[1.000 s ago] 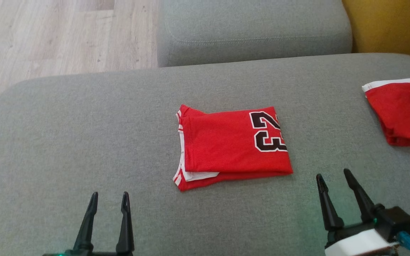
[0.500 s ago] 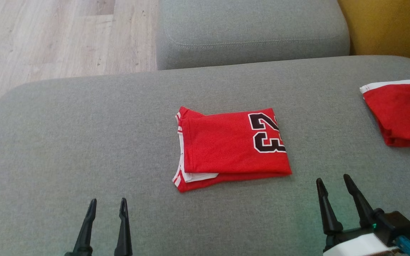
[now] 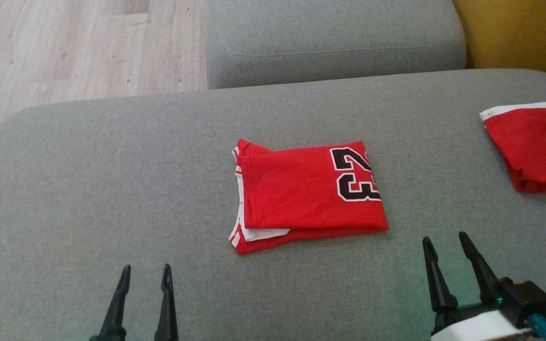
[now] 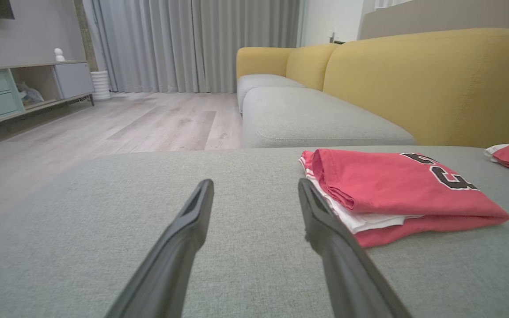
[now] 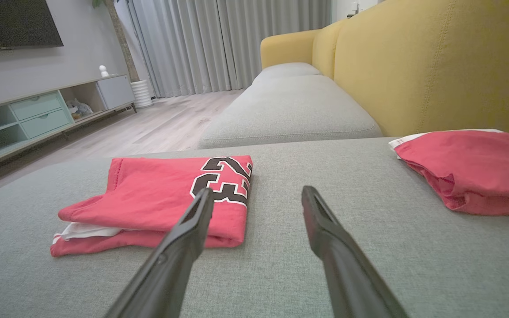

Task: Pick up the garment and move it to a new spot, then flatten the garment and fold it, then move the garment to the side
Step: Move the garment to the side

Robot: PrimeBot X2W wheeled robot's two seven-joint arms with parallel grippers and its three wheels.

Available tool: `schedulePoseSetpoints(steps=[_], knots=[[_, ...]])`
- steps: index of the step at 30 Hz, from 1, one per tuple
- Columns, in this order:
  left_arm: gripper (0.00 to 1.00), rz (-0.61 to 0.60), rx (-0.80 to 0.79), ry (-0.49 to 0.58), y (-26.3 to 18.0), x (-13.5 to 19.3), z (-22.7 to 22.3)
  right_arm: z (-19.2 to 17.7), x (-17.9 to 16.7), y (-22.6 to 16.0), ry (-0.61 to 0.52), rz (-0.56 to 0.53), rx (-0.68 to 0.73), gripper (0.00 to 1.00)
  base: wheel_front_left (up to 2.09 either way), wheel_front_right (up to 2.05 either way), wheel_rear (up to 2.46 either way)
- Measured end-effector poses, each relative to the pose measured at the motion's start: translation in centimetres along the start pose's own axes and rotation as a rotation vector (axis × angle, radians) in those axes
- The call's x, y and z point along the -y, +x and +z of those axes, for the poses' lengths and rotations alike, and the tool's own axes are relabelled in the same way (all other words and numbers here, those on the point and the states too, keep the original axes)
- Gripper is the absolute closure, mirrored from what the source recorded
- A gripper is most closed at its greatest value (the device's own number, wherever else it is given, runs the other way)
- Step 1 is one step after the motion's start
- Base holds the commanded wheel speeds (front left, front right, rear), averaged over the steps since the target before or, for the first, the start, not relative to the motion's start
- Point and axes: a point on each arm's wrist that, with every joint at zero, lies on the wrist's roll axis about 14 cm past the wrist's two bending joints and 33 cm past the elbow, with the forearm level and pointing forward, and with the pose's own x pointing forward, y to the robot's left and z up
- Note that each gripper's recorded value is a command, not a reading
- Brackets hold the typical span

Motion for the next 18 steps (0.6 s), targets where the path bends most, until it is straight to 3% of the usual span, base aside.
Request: schedulePoseSetpoints(steps=[6, 12, 18], knots=[[0.00, 0.033, -0.004, -0.004, 0.6, -0.5, 0.0, -0.5, -0.6, 1.0, 0.058, 0.015, -0.014, 0.00, 0.00, 0.00, 0.00], [0.00, 0.002, 0.021, 0.015, 2.8, 0.2, 0.8, -0.5, -0.4, 5.5, 0.071, 0.059, -0.032, 0.00, 0.00, 0.00, 0.00], [0.00, -0.040, -0.005, 0.020, 4.3, 1.6, -0.1, -4.6, 1.4, 10.1, 0.134, 0.047, -0.287, 0.00, 0.00, 0.00, 0.00]])
